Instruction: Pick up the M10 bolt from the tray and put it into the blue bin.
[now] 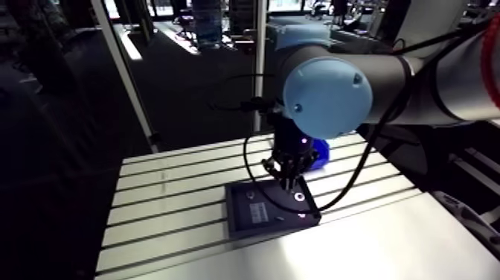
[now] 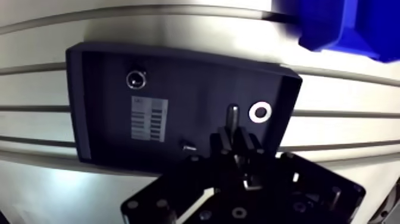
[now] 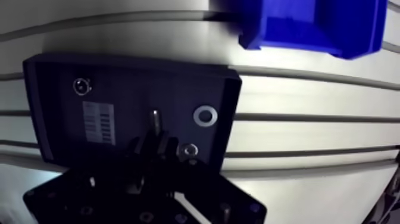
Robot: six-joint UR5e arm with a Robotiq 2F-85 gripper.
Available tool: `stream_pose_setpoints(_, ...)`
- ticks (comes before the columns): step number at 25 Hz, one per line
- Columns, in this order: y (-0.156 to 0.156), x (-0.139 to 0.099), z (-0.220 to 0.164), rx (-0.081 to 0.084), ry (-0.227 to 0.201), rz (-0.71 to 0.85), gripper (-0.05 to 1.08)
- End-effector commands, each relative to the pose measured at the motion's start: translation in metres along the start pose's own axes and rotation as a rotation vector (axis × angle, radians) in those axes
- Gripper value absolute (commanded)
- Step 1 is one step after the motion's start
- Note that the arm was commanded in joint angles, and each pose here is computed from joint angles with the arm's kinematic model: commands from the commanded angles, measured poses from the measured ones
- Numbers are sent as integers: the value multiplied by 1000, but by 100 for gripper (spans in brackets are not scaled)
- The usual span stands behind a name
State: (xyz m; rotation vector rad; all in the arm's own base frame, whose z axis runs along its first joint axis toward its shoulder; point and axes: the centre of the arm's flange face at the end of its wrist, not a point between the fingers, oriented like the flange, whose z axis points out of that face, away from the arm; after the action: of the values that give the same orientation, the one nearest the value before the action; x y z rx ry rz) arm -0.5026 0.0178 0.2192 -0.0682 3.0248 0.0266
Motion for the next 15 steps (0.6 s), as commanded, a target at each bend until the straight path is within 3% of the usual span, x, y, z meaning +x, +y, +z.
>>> stream_pose_setpoints(1,1,-4,-63,-7,20,-79,104)
stream_pose_setpoints(4,4,-3,-104,-7,30,-132,104)
stream_pose_setpoints(11,7,-11,-161,4,16,-381,104)
stream_pose_setpoints(15,13,-10,-189,-26,49,-583,104)
